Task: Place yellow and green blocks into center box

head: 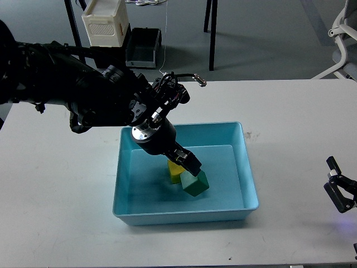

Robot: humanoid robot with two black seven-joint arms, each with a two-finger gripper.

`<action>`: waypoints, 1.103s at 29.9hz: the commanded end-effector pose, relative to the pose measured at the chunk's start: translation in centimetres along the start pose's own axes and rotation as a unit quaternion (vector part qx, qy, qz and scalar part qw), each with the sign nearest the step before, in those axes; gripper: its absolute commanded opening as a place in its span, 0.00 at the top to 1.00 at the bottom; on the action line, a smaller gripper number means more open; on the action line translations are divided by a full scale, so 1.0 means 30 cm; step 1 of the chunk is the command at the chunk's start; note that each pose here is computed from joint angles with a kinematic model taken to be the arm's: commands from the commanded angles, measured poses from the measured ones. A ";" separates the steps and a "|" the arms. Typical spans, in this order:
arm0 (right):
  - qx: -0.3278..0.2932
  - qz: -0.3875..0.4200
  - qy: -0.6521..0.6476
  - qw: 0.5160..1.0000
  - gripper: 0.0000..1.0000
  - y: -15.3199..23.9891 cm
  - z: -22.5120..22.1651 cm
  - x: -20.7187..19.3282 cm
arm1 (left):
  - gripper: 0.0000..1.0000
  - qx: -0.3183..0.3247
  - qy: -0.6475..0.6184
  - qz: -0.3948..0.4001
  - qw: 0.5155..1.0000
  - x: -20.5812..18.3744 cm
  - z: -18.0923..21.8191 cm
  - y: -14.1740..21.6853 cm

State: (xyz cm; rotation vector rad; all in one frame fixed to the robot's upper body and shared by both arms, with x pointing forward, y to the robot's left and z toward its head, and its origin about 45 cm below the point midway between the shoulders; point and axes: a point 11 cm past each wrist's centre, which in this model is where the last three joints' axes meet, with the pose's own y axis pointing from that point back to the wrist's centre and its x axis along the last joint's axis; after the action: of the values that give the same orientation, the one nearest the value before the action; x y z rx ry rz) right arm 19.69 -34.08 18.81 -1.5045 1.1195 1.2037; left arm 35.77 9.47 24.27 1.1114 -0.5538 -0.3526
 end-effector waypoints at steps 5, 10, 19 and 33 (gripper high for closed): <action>-0.001 0.000 0.000 1.000 0.00 -0.001 0.002 -0.001 | 0.16 -0.001 -0.009 0.030 0.999 0.053 0.018 0.031; 0.000 -0.002 0.002 1.000 0.00 -0.002 -0.001 -0.004 | 0.16 -0.050 -0.038 0.113 0.992 0.193 0.135 0.066; -0.001 -0.002 0.001 1.000 0.00 -0.003 0.000 -0.004 | 0.16 -0.229 0.047 0.256 0.938 0.366 0.310 0.218; 0.001 -0.005 0.001 1.000 0.00 -0.010 -0.003 -0.009 | 0.13 -0.500 0.267 0.419 0.709 0.520 0.167 0.517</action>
State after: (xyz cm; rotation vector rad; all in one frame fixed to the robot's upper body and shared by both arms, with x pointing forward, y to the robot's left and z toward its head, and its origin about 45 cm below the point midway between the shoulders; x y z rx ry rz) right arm 19.91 -34.02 19.02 -1.5088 1.1128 1.1982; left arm 44.18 2.08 42.25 -0.0331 -0.3375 0.3874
